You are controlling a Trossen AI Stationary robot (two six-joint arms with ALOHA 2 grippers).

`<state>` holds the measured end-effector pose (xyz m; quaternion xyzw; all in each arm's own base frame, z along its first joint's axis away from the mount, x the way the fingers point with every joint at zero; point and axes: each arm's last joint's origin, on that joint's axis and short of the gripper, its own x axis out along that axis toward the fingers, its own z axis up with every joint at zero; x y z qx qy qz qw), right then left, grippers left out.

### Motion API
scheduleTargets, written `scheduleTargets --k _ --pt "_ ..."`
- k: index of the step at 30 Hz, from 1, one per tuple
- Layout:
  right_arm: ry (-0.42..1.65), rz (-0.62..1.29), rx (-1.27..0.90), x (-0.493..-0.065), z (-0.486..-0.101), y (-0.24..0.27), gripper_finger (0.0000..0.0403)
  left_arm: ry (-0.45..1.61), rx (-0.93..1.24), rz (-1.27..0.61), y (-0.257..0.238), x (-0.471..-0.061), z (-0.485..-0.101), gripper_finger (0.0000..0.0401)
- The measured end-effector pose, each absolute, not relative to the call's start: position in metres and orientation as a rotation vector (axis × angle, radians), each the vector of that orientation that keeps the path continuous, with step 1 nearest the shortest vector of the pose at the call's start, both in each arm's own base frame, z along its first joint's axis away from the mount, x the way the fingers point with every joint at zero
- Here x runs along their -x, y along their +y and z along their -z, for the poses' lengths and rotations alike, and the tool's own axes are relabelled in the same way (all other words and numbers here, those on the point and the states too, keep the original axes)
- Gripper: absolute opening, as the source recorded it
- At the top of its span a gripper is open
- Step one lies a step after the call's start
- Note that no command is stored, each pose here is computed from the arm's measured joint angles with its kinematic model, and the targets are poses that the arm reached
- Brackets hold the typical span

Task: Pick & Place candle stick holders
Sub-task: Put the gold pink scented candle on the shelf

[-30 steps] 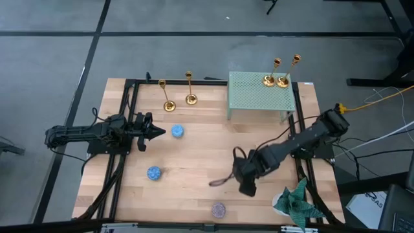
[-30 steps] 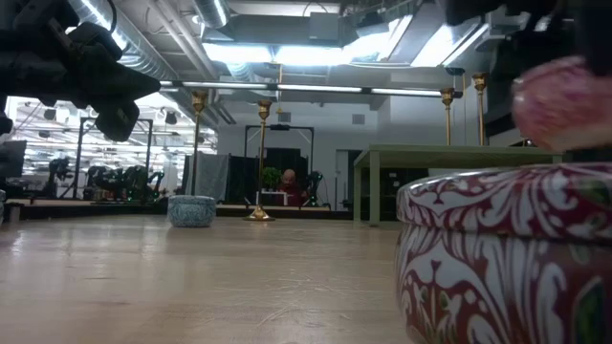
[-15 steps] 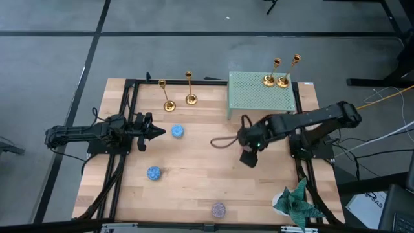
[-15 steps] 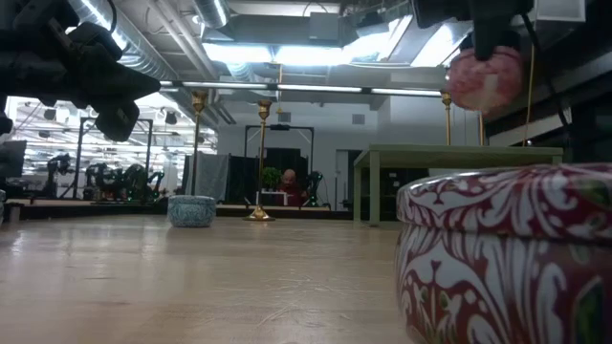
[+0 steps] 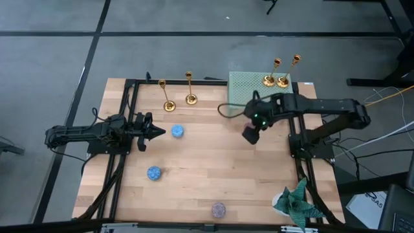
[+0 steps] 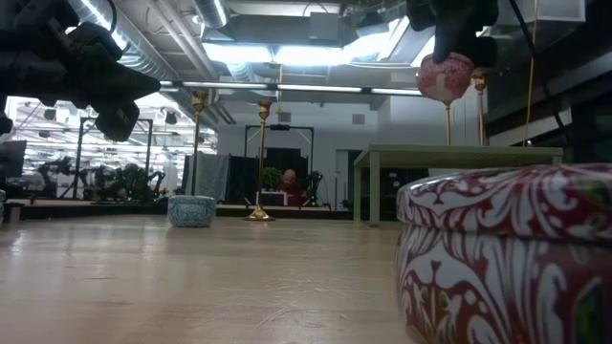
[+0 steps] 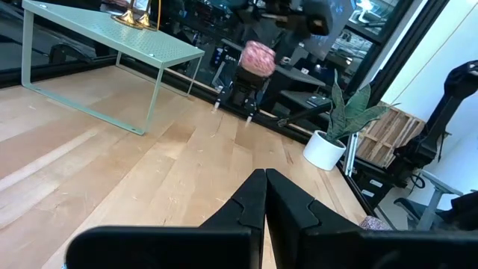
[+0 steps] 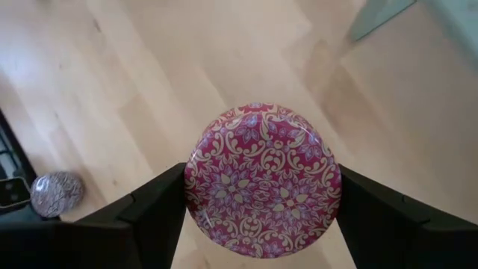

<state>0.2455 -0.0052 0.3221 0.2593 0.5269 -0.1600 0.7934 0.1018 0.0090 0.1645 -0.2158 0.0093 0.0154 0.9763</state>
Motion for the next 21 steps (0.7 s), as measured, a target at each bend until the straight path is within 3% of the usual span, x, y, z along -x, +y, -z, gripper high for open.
scheduleTargets --k 21 --pt "1.050 0.666 -0.731 -0.205 -0.333 -0.090 0.0291 0.018 0.435 -0.031 0.009 -0.102 -0.165 0.0006"
